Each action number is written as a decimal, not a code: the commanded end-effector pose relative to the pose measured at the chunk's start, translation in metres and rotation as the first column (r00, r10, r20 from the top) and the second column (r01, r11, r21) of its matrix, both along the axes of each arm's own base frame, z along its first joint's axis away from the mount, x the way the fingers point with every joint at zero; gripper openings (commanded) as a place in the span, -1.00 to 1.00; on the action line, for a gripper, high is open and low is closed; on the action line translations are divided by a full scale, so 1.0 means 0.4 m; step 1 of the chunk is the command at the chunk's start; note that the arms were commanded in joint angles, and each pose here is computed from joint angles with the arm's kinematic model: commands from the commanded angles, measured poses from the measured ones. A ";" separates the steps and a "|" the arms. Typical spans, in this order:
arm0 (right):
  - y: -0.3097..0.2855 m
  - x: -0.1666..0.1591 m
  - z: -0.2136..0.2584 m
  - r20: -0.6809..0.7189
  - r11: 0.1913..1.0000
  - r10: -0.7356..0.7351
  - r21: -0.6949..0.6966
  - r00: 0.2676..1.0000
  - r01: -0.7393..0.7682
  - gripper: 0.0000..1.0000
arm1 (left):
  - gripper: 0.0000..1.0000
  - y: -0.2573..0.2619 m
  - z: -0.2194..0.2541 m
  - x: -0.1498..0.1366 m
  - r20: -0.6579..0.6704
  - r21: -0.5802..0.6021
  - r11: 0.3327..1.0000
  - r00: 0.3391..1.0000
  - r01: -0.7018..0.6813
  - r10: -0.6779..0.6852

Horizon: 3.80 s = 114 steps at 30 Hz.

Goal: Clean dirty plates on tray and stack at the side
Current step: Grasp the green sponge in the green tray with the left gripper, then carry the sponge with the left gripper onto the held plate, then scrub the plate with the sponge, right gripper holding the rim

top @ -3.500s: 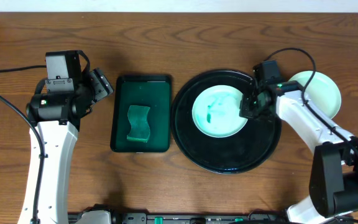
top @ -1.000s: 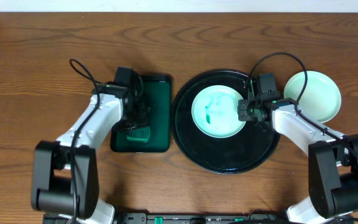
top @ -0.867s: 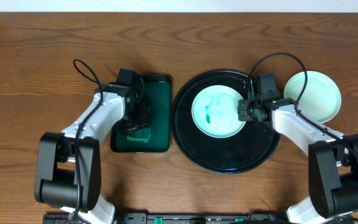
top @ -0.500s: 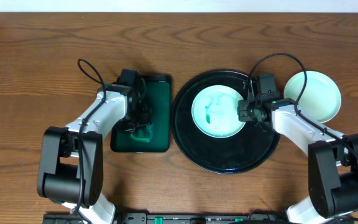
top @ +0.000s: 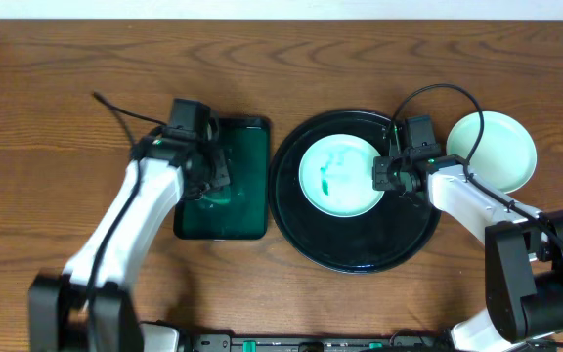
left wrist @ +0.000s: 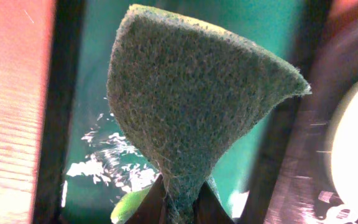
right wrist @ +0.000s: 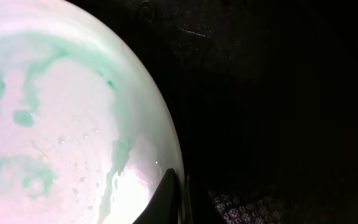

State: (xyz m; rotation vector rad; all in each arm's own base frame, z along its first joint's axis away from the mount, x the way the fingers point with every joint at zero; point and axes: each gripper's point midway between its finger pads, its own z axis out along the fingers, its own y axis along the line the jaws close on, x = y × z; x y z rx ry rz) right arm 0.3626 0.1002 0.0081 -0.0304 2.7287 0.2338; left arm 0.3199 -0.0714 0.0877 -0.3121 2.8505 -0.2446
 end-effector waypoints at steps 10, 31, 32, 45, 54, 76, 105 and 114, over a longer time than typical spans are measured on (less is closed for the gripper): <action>0.021 -0.052 0.066 -0.117 0.996 -0.038 0.075 0.992 0.047 -0.43 | -0.86 0.014 0.211 0.005 0.271 -0.017 1.000 0.963 -0.002 0.007; 0.033 -0.014 0.012 -0.075 0.998 0.037 0.059 0.996 -0.033 -0.98 | -0.85 0.036 0.160 0.016 0.168 0.050 0.998 0.986 -0.031 0.022; 0.033 -0.019 0.011 -0.090 0.998 0.015 0.067 0.996 -0.009 -0.98 | -0.86 0.034 0.165 0.030 0.140 0.055 0.998 0.990 -0.029 0.021; 0.037 -0.036 0.007 -0.130 0.996 -0.021 0.080 0.991 0.032 -0.98 | -0.86 -0.012 0.109 0.091 -0.159 0.119 0.990 0.986 0.079 -0.059; 0.038 -0.035 0.007 -0.127 0.996 -0.020 0.080 0.992 0.030 -0.98 | -0.85 -0.214 0.115 0.122 -0.038 0.039 0.990 0.991 0.132 -0.131; 0.038 -0.035 0.007 -0.126 0.997 -0.017 0.079 0.992 0.027 -0.97 | -0.85 -0.489 -0.104 0.065 -0.132 0.001 0.977 0.968 0.215 -0.213; 0.027 -0.024 0.007 -0.101 0.999 -0.013 0.050 0.995 0.018 -0.98 | -0.40 -0.495 -0.146 0.034 -0.176 0.021 0.971 0.957 0.236 -0.229; 0.027 -0.024 0.007 -0.102 0.999 -0.013 0.050 0.995 0.018 -0.98 | -0.85 -0.493 -0.149 0.031 -0.179 0.024 0.971 0.957 0.238 -0.230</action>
